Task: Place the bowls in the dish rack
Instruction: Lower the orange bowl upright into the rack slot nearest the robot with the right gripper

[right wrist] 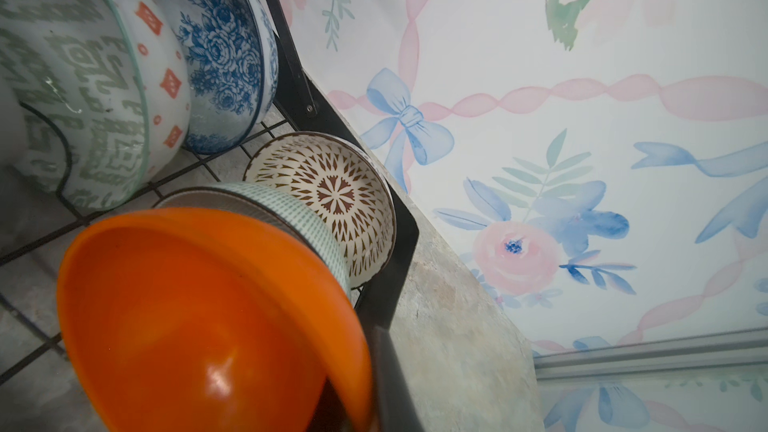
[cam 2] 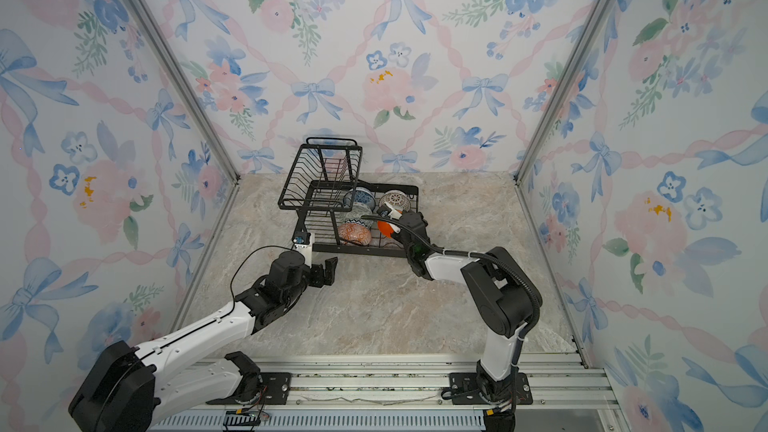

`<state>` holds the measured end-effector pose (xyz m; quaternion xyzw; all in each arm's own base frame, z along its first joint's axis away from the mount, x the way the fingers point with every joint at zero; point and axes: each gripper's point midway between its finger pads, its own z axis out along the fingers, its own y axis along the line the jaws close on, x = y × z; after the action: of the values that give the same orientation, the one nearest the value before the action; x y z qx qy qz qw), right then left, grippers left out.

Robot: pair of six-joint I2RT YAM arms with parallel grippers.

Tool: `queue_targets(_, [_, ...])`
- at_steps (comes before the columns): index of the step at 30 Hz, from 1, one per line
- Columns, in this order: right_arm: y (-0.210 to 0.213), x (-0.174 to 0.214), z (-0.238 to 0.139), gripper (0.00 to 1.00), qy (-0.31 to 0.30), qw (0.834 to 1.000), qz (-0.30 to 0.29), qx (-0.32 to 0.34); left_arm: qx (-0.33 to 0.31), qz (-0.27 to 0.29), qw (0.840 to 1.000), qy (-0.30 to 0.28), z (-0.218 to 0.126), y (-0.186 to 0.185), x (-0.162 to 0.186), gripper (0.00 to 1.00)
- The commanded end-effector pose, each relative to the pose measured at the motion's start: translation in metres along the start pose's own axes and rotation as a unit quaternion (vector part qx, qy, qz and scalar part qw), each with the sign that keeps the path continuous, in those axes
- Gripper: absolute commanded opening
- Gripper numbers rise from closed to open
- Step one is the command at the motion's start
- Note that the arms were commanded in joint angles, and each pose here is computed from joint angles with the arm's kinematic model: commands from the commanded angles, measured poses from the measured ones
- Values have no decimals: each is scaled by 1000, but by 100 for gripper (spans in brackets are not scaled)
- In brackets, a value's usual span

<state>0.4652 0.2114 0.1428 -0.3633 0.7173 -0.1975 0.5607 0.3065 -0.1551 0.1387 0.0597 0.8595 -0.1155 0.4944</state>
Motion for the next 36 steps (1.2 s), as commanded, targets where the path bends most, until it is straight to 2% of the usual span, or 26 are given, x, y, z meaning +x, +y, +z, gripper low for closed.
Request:
queue_targets(1, [-3,-5,5,0,-18,1000,-3,8,0,-8,1000,7,-3,4,5,98])
queue_targets(14, [18,2,12,0,-20,999,-27,-13,-2,-13,1000,7,-6,9,6,98])
queue_targets(26, [35,9,2,0,-15,998,-14,-62,-4,-16,1000,7,-7,12,7,98])
queue_targets(36, [34,15,-7,0,-3,998,-12,-65,-2,-20,1000,5,-7,13,7,98])
